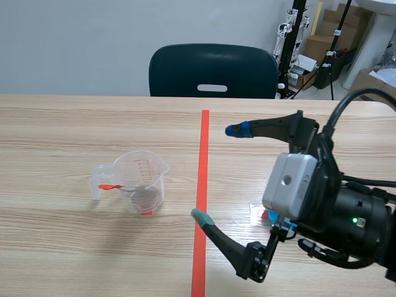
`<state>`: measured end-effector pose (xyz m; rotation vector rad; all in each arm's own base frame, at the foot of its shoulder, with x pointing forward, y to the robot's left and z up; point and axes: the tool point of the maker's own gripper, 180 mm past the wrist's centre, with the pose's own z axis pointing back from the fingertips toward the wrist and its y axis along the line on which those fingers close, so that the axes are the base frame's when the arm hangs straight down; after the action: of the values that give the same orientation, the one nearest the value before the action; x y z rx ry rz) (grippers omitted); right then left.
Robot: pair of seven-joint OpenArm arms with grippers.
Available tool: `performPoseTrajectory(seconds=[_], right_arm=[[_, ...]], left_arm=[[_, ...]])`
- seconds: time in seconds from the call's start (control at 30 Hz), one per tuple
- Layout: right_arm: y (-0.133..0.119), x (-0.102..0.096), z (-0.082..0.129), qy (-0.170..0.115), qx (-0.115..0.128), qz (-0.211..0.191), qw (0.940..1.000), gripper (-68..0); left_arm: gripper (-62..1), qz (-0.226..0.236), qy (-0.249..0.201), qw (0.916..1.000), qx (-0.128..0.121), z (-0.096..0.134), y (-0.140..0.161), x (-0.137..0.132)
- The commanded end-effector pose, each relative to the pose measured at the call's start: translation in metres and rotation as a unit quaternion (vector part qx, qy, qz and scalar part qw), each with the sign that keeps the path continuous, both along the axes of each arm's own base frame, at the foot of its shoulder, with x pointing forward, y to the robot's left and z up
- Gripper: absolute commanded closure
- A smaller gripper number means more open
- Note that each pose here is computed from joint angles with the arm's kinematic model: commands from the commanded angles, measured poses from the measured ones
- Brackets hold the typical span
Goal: Do the redox reaction experiment. lift the metal plate out of the left beaker
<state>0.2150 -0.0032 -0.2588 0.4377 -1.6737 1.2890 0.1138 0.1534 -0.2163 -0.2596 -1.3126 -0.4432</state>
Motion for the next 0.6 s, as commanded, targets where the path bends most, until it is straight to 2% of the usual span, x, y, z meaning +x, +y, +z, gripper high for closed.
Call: performPoseTrajectory(seconds=[0.0, 0.27, 0.37, 0.57], right_arm=[[0.004, 0.004, 0.011, -0.024, 0.018, 0.012, 0.9995, -67.9], [0.03, 0.005, 0.002, -0.042, 0.019, 0.086, 0.9952, -67.9], [0.039, 0.006, 0.0, -0.05, 0.019, 0.112, 0.9922, -67.9], [0.056, 0.005, -0.001, -0.068, 0.019, 0.165, 0.9838, -67.9]], left_arm=[[-62.3, 0.009, -0.021, 0.9996, -0.016, 0.01, -0.001, 0.002], [-62.3, 0.015, -0.053, 0.9981, -0.029, 0.017, 0.003, -0.002], [-62.3, 0.01, -0.058, 0.9979, -0.026, 0.015, 0.004, -0.006], [-62.3, 0.0, -0.035, 0.9993, -0.013, -0.001, 0.011, -0.015]])
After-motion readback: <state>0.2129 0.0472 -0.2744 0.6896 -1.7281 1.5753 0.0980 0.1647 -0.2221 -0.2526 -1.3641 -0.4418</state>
